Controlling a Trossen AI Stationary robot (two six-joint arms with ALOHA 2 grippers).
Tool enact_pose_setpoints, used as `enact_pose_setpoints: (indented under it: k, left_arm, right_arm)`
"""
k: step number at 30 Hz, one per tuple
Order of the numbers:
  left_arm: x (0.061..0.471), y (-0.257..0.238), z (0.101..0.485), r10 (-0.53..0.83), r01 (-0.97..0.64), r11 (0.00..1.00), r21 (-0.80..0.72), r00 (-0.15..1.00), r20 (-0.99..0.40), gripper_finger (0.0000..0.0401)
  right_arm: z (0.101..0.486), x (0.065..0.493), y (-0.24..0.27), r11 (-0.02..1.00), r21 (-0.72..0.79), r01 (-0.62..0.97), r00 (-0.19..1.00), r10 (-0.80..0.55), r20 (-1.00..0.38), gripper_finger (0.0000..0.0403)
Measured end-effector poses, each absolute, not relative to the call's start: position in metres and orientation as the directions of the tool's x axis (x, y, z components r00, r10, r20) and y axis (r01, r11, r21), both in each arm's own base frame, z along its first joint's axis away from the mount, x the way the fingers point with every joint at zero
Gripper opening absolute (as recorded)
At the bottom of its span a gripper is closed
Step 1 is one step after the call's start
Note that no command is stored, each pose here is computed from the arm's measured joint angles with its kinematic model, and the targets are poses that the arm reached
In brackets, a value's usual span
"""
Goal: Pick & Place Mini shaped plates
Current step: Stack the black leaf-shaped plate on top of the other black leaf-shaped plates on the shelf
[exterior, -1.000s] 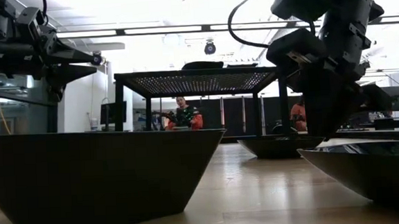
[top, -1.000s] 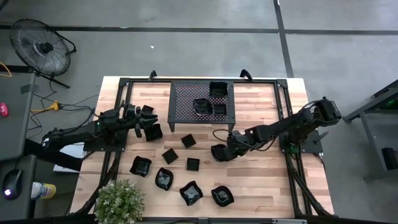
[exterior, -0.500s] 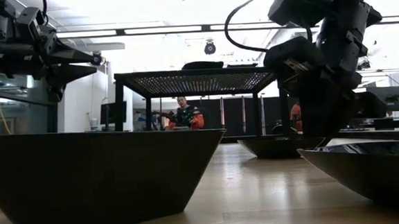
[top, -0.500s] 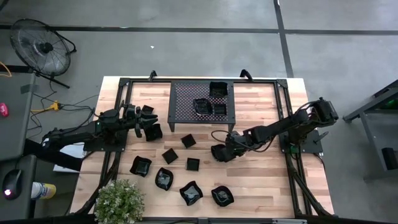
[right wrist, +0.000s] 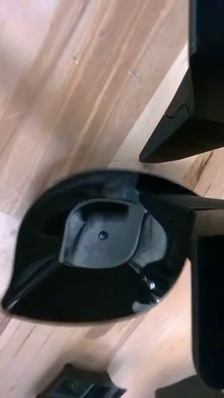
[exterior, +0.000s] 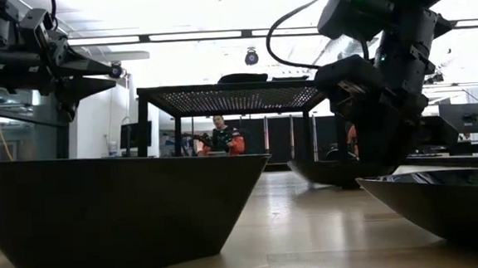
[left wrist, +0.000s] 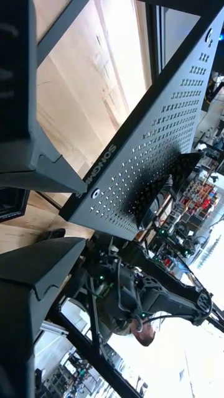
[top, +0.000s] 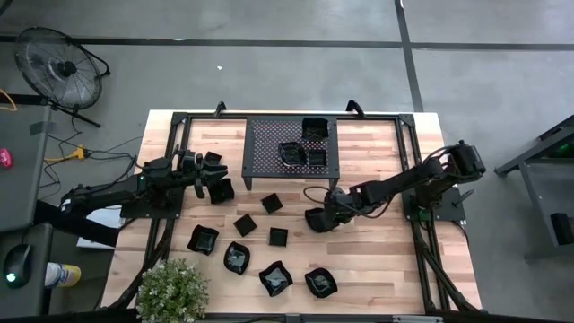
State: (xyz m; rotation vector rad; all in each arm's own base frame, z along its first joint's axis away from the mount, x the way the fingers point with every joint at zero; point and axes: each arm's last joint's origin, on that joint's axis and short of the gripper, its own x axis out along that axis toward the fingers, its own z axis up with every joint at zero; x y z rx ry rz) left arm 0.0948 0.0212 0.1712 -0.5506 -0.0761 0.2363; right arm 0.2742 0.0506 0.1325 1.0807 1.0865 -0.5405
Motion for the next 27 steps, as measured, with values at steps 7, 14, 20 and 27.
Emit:
enact_pose_setpoints:
  k: [7,14,20,27]
  left_arm:
    - [0.095,0.021,0.171,0.242,-0.202,0.826,-0.527,0.970,0.008,0.0124]
    - [0.095,0.021,0.171,0.243,-0.202,0.826,-0.527,0.970,0.008,0.0124]
    - [0.095,0.021,0.171,0.243,-0.202,0.826,-0.526,0.970,0.008,0.0124]
    - [0.095,0.021,0.171,0.243,-0.202,0.826,-0.527,0.970,0.008,0.0124]
  right_arm:
    - [0.130,0.278,0.050,0.426,0.442,0.789,0.427,0.137,-0.894,0.0087]
    - [0.130,0.278,0.050,0.449,0.445,0.775,0.429,0.143,-0.892,0.0063]
    - [0.134,0.278,0.050,0.488,0.457,0.744,0.448,0.144,-0.882,0.0005]
    - [0.150,0.275,0.050,0.489,0.501,0.714,0.496,0.152,-0.855,0.0003]
